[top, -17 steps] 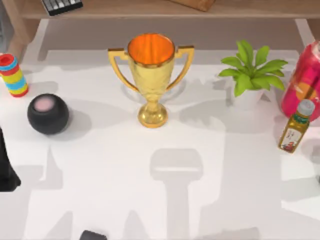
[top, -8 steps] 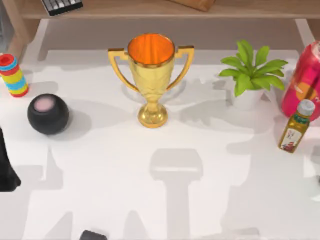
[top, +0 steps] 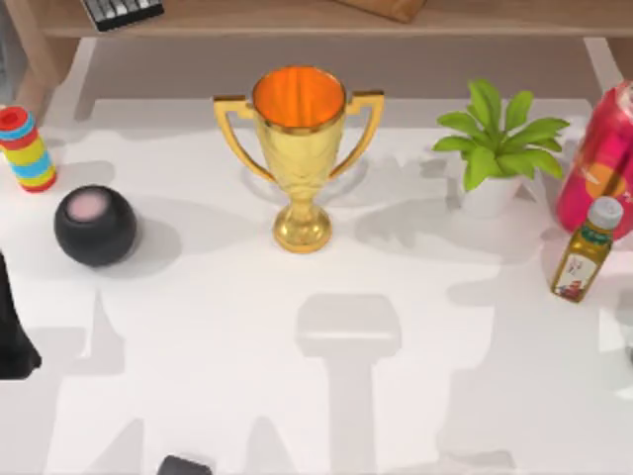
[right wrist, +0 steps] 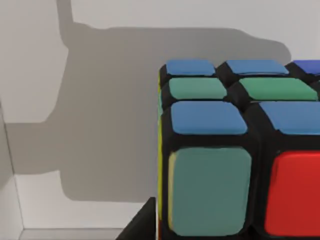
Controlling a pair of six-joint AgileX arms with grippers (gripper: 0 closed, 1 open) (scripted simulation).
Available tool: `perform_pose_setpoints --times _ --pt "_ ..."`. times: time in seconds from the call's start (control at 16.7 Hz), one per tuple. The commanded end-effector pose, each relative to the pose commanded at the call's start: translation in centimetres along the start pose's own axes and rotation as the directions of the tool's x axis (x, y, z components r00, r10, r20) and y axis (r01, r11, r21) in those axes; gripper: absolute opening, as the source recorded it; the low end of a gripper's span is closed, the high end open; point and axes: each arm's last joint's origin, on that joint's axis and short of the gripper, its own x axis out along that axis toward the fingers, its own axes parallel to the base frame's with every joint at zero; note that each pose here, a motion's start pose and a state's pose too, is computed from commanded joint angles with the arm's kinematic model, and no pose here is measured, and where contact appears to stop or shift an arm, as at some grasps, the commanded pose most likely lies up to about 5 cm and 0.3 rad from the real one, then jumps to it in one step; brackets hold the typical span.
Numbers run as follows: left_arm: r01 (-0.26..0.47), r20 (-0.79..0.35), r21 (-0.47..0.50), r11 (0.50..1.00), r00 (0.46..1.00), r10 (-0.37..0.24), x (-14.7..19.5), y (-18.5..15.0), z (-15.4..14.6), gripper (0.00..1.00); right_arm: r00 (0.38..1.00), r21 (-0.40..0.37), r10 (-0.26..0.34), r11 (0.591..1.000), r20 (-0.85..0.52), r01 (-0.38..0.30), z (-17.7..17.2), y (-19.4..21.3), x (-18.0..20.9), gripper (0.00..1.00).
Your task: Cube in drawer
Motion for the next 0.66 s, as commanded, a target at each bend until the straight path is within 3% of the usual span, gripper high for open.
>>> perform_pose_setpoints --times 0.3,0.66 --pt "0.0 0.0 0.0 1.0 1.0 0.0 0.0 0.0 0.0 1.0 1.0 0.0 0.0 1.0 0.0 0.0 0.0 0.0 0.0 0.98" --pt "0.0 0.0 0.0 1.0 1.0 0.0 0.0 0.0 0.0 1.0 1.0 0.0 0.0 1.0 0.0 0.0 0.0 0.0 0.0 1.0"
